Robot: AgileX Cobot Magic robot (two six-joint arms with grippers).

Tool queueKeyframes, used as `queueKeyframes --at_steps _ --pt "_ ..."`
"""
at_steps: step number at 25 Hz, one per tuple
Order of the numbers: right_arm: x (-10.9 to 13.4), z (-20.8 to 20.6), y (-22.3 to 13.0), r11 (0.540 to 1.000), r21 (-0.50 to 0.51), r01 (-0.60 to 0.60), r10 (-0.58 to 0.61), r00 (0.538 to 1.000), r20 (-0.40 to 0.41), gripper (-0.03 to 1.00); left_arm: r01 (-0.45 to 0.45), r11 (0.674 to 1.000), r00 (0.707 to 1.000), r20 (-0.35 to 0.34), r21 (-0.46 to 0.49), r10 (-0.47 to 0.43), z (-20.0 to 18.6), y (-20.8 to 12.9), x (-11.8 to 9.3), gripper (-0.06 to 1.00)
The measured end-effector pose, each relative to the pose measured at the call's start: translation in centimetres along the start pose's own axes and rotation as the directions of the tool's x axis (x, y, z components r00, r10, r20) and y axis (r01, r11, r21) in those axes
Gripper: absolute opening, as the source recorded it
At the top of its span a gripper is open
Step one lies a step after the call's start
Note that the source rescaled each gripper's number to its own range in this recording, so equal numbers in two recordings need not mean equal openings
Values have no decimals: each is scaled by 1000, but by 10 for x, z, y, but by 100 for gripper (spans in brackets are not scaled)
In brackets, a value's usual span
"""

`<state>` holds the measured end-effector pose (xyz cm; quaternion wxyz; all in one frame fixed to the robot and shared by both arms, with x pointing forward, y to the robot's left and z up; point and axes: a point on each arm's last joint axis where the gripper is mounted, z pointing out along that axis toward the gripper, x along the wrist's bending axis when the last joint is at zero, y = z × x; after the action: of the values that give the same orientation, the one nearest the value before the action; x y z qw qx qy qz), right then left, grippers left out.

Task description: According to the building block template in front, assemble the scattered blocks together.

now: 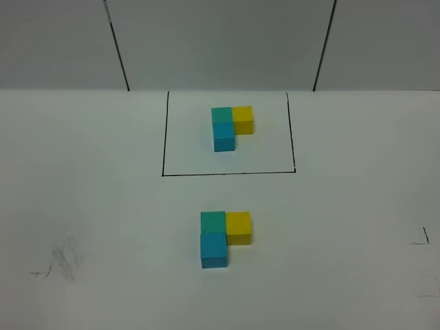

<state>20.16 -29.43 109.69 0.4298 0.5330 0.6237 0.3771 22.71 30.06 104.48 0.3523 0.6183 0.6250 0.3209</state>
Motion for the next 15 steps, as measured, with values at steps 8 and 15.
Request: queueKeyframes --at_steps 8,15 --pt "3 45 -34 988 138 -69 70 998 -2 78 0 1000 1000 0 0 0 0 0 0 59" --pt "2 45 -33 989 124 -78 77 997 10 78 0 1000 1000 0 0 0 0 0 0 59"
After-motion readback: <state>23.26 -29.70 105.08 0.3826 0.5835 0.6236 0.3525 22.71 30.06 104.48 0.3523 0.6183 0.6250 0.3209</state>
